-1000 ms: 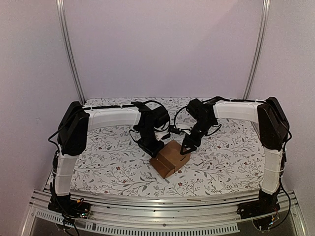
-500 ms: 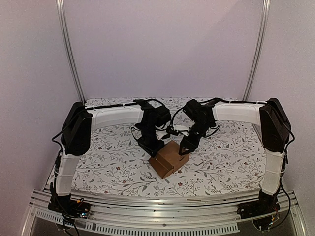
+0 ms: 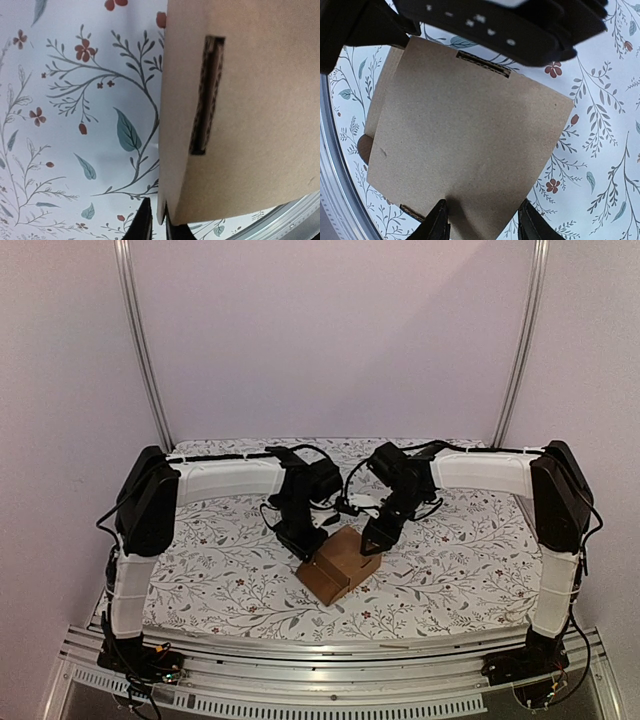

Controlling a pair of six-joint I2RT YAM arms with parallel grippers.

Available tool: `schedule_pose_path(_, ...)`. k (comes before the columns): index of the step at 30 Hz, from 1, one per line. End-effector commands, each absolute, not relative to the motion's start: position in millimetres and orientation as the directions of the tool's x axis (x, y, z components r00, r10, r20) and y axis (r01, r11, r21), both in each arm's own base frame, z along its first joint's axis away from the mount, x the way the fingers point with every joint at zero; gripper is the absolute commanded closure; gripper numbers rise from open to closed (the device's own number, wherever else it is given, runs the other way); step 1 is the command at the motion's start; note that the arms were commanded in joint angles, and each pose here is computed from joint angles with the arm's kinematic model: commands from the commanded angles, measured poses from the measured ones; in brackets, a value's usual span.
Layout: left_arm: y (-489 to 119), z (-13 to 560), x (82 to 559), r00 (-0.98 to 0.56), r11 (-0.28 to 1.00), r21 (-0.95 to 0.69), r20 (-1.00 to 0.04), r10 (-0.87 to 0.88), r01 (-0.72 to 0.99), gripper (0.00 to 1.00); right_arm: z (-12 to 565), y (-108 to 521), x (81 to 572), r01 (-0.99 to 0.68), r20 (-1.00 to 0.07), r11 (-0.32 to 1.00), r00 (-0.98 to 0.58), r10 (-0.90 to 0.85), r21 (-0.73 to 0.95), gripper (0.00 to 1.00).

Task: Fold the paper box

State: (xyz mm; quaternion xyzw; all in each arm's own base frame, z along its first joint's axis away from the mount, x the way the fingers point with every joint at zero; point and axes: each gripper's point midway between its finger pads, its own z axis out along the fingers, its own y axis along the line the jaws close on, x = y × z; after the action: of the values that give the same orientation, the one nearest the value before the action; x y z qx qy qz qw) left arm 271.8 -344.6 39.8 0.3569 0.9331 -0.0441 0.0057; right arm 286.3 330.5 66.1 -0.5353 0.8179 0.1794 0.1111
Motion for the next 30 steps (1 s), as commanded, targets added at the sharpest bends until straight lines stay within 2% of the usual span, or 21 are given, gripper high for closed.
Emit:
schedule_pose_path(1, -341.6, 64.2, 278.8, -0.737, 0.74, -0.049, -0.155, 0.658, 0.67, 0.83, 50.7, 324.6, 280.1, -0.913, -0.324, 0.374, -0.408, -0.853, 0.164, 0.55)
schedule_pose_path(5, -351.5, 96.7, 273.4, -0.693, 0.712, -0.046, -0.282, 0.664, 0.701, 0.74, 53.4, 323.5, 282.1, -0.911, -0.329, 0.381, -0.413, -0.849, 0.16, 0.55)
schedule_pose_path(11, -364.6, 129.7, 250.1, -0.6, 0.672, -0.002, -0.452, 0.66, 0.741, 0.67, 52.8, 323.3, 282.7, -0.908, -0.328, 0.386, -0.418, -0.847, 0.16, 0.54)
schedule_pose_path(15, -392.6, 131.0, 221.0, -0.494, 0.682, -0.016, -0.702, 0.514, 0.731, 0.63, 54.2, 324.0, 283.9, -0.908, -0.333, 0.388, -0.418, -0.845, 0.158, 0.53)
schedule_pose_path(18, -404.7, 133.8, 204.3, -0.422, 0.703, -0.05, -0.828, 0.368, 0.709, 0.59, 52.8, 323.8, 284.1, -0.907, -0.331, 0.388, -0.421, -0.845, 0.162, 0.53)
schedule_pose_path(26, -429.0, 87.5, 184.5, -0.395, 0.723, 0.036, -0.818, 0.417, 0.69, 0.57, 53.3, 322.8, 281.6, -0.906, -0.332, 0.388, -0.423, -0.843, 0.17, 0.53)
schedule_pose_path(30, -434.1, 80.6, 185.0, -0.408, 0.712, 0.046, -0.793, 0.453, 0.701, 0.63, 53.2, 322.5, 281.5, -0.906, -0.333, 0.387, -0.424, -0.842, 0.174, 0.53)
